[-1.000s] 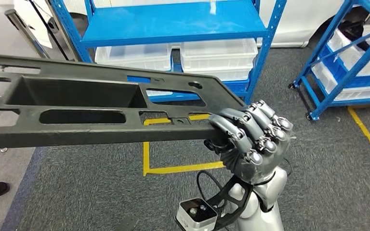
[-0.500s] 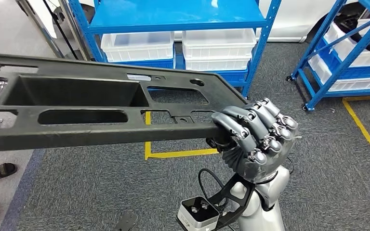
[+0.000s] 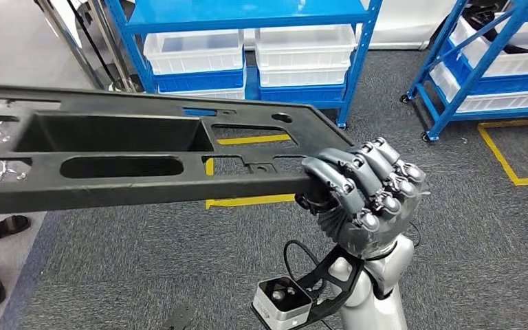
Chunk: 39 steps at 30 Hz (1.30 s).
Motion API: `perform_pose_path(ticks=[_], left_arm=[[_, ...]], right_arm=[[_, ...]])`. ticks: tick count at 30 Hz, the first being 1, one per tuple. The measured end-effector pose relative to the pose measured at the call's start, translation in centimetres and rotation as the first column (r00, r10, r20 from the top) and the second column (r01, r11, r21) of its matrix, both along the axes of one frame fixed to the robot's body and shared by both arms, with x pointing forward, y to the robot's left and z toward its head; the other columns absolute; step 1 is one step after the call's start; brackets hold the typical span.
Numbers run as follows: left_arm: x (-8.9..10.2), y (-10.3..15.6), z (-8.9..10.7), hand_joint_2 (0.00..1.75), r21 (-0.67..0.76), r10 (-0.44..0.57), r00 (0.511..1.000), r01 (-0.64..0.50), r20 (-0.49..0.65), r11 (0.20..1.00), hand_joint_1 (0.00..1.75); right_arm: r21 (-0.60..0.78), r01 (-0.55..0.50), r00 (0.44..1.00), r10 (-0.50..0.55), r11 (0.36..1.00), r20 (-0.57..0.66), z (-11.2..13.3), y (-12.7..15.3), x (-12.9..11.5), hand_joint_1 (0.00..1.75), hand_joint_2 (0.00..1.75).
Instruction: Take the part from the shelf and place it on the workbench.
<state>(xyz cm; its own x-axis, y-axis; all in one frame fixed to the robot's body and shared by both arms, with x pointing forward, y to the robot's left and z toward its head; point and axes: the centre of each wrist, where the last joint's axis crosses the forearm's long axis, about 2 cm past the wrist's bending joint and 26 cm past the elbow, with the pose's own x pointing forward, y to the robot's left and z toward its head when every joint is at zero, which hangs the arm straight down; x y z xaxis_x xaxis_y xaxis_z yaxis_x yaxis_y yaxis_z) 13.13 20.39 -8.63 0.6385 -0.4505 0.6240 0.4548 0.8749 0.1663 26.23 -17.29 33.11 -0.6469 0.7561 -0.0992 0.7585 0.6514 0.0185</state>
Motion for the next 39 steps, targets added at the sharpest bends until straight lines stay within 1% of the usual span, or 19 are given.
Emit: perform_pose_path(ticks=[8, 14, 24, 30, 39], left_arm=[[0.0, 0.0, 0.0, 1.75, -0.002, 0.001, 1.0, -0.001, -0.001, 1.0, 0.0], [0.4, 0.0, 0.1, 1.75, -0.022, -0.003, 0.999, 0.004, 0.037, 1.0, 0.0], [-0.3, -0.1, -0.1, 1.75, -0.04, -0.007, 0.999, 0.008, 0.037, 0.999, 0.0], [-0.3, -0.1, -0.1, 1.75, -0.044, -0.018, 0.999, 0.02, 0.038, 0.999, 0.0], [-0.4, -0.1, -0.1, 1.75, -0.038, -0.034, 0.999, 0.035, 0.036, 0.999, 0.0]], right_arm=[[-0.003, -0.009, 1.0, 0.009, 1.0, -0.012, -0.2, 0.2, 0.3, 1.75, 1.75], [-0.028, -0.009, 1.0, 0.008, 1.0, -0.021, -0.5, 0.5, 0.7, 1.75, 1.75], [-0.064, -0.019, 0.998, 0.015, 0.998, -0.059, -1.5, 1.0, 1.5, 1.75, 1.75], [-0.093, -0.018, 0.996, 0.01, 0.996, -0.084, -2.2, 1.4, 1.8, 1.75, 1.75], [-0.097, -0.023, 0.993, 0.012, 0.995, -0.118, -2.7, 1.6, 2.1, 1.75, 1.75]])
